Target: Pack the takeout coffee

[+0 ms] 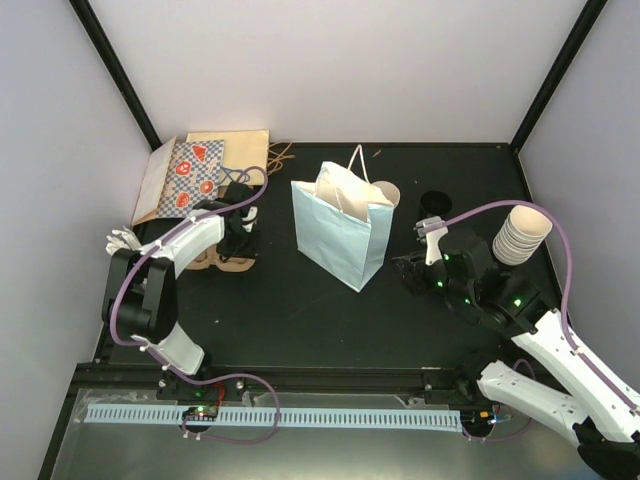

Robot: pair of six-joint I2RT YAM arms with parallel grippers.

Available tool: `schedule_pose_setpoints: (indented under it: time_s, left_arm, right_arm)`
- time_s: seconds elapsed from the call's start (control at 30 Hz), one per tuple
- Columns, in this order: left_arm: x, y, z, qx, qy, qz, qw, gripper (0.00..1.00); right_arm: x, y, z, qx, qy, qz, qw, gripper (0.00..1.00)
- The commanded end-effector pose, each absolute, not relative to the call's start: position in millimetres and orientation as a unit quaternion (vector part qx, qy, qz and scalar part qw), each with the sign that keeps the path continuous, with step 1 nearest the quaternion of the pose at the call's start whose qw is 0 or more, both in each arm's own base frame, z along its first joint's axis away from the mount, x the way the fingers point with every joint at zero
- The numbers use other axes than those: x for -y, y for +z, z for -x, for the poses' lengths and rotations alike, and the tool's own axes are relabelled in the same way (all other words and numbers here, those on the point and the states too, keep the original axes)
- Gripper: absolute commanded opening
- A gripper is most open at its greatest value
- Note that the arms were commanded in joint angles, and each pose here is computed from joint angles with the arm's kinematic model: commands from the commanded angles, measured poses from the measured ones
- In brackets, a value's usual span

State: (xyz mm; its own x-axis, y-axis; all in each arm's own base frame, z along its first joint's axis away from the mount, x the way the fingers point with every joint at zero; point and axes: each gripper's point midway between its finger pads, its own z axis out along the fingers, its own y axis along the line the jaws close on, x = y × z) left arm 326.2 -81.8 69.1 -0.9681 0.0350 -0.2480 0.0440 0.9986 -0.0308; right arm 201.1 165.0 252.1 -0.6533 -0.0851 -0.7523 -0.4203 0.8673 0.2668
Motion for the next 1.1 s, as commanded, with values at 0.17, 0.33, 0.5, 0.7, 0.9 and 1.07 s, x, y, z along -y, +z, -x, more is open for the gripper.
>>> schedule_pose_setpoints:
  time_s: [0.17, 0.33, 0.5, 0.7, 0.9, 1.07]
  left_arm:
    - [74, 100, -333, -0.988, -0.009, -0.015, 0.153, 0.26]
    - [67, 112, -332, -0.986, 0.007, -0.014, 0.163, 0.23]
    - [58, 122, -332, -0.985, 0.028, -0.009, 0.173, 0.22]
    - [53, 131, -329, -0.983, 0.04, -0.008, 0.178, 0.12]
    - [52, 158, -323, -0.979, 0.036, -0.005, 0.199, 0.02]
    - [53, 195, -315, -0.972, 0.019, -0.005, 0.233, 0.02]
  right_arm:
    - [-162, 253, -202, -0.881, 0.217, 0.132, 0.399, 0.48]
    - [-164, 254, -202, -0.88, 0.223, 0.133, 0.398, 0.48]
    - [-166, 253, -201, -0.88, 0.227, 0.133, 0.395, 0.48]
    - [-162, 254, -200, -0.88, 0.223, 0.128, 0.399, 0.49]
    - [-159, 255, -199, -0.878, 0.223, 0.124, 0.406, 0.54]
    - [-160, 255, -200, -0.878, 0.225, 0.124, 0.405, 0.54]
